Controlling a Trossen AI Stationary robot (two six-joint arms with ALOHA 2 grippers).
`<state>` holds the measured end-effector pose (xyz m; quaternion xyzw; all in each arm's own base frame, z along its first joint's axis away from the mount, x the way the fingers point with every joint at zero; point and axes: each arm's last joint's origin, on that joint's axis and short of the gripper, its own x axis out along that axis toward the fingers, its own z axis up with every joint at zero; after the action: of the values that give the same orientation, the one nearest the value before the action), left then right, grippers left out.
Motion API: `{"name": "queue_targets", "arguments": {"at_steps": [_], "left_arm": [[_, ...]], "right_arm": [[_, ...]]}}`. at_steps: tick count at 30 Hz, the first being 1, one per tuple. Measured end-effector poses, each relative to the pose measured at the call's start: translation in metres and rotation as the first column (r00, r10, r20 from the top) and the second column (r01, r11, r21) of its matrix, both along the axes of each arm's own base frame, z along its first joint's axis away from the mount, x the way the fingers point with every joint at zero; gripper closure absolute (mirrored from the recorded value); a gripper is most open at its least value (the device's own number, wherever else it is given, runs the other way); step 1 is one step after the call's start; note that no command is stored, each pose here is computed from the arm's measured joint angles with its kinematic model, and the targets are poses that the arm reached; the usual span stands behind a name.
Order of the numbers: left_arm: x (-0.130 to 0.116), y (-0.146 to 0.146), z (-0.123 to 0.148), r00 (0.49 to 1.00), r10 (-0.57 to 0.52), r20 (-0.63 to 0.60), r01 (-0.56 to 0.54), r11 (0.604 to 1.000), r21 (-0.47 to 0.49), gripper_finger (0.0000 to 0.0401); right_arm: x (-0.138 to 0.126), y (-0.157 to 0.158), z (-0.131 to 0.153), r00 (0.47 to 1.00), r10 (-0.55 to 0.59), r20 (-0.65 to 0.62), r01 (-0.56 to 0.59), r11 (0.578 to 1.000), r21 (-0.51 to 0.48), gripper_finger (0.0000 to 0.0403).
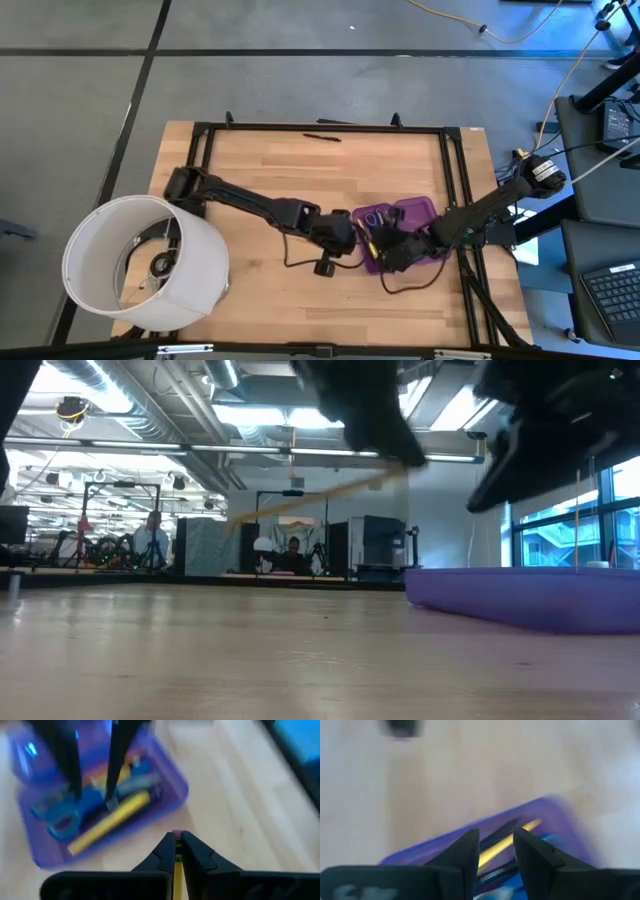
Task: Pick & place school supplies into a supply box
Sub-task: Put the pencil into the supply box
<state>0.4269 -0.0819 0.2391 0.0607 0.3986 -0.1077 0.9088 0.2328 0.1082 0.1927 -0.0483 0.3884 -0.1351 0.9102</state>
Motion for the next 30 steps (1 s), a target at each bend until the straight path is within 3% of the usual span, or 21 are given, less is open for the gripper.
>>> {"name": "queue_targets", "arguments": {"at_steps": [3, 8, 12, 18, 23, 30], "left_arm": [[-0.006, 0.001, 0.028, 0.993, -0.028, 0.112, 0.027, 1.0, 0.01, 0.0394], [-0.011, 0.001, 0.06, 0.96, -0.08, 0.269, 0.079, 0.997, 0.015, 0.0394], [-0.012, 0.0, 0.078, 0.913, -0.136, 0.384, 0.148, 0.989, -0.002, 0.0394], [-0.01, -0.005, 0.087, 0.854, -0.22, 0.472, 0.258, 0.966, -0.017, 0.0392], [-0.009, -0.005, 0.09, 0.828, -0.238, 0.508, 0.273, 0.962, 0.005, 0.0393], [-0.007, -0.006, 0.097, 0.779, -0.256, 0.572, 0.304, 0.953, 0.013, 0.039]], "right_arm": [[0.0, 0.003, 0.003, 0.999, -0.001, 0.051, 0.007, 0.994, -0.105, 0.0279], [0.007, 0.01, 0.004, 0.981, 0.146, 0.13, -0.136, 0.987, -0.081, 0.0279], [0.01, 0.012, 0.0, 0.921, 0.252, 0.297, -0.214, 0.965, -0.152, 0.0279], [0.004, 0.002, -0.002, 0.79, 0.274, 0.548, -0.206, 0.961, -0.184, 0.0279], [0.0, 0.005, -0.004, 0.718, 0.407, 0.564, -0.347, 0.912, -0.217, 0.0279], [0.007, 0.008, 0.011, 0.669, 0.42, 0.613, -0.36, 0.905, -0.228, 0.0278]]}}
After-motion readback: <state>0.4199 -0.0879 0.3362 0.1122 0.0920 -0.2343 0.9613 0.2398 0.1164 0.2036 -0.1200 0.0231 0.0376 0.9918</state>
